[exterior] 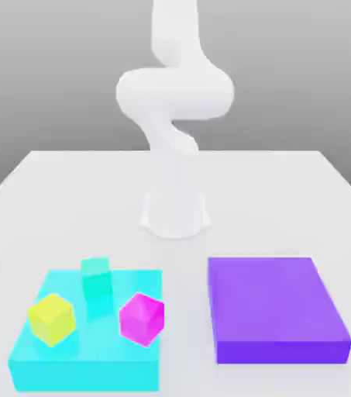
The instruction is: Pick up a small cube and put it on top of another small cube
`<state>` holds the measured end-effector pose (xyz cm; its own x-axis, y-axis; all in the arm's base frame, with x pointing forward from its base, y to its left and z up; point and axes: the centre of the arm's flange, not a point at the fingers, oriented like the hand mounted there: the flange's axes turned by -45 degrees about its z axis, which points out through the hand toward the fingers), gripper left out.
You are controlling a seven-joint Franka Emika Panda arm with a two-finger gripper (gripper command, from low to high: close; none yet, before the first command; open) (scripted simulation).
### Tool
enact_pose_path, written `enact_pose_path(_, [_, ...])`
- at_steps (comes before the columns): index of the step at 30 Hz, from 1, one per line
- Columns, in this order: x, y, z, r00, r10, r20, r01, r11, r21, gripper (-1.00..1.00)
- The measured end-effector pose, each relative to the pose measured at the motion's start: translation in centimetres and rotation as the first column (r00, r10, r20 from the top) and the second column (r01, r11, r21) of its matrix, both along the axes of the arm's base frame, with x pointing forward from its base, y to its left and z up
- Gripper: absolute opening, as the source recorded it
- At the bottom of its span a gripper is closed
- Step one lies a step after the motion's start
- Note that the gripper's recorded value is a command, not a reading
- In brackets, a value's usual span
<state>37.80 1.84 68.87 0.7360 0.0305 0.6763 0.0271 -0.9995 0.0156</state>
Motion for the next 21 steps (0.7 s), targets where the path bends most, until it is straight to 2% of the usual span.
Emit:
enact_pose_path(11, [11.0, 10.1, -12.9, 0.952, 0.177, -0.250, -0.204, 0.975, -0.086, 0.00])
enact_pose_path(21, [14.8, 21.2, -28.1, 0.821, 0.338, -0.460, -0.424, 0.901, -0.094, 0.00])
